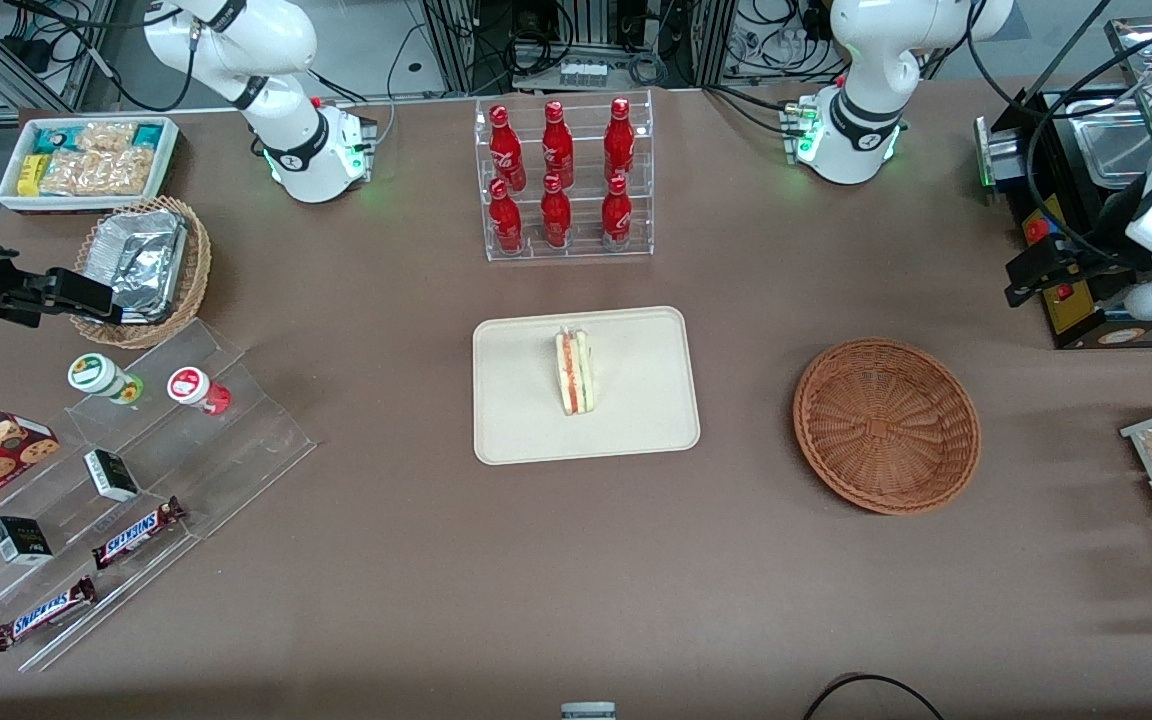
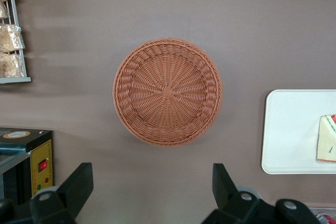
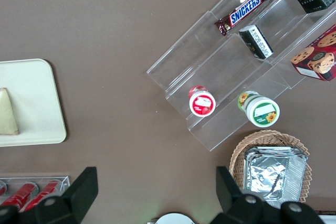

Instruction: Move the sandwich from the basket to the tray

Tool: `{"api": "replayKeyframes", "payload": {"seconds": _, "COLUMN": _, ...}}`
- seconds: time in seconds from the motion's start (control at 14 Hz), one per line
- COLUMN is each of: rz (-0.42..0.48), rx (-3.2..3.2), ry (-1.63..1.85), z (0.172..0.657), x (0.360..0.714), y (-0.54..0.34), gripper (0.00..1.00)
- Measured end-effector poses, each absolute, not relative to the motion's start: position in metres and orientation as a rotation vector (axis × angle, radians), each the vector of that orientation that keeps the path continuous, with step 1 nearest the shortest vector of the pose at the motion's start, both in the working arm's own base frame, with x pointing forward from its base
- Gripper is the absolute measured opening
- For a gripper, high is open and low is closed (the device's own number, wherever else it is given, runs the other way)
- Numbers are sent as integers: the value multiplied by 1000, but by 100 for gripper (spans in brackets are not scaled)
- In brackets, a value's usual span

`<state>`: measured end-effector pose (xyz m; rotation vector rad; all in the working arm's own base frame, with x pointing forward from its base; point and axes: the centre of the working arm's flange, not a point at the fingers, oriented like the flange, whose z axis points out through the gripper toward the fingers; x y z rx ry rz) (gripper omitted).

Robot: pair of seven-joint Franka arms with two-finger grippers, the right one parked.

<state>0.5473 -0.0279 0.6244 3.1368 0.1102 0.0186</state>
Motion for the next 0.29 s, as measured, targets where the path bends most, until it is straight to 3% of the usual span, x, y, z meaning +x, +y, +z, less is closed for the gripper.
{"api": "replayKeyframes", "payload": {"seconds": 0.29, "rz": -8, "rx": 3136, "ry": 143, "z": 626, "x": 545, "y": -16, "gripper": 100}}
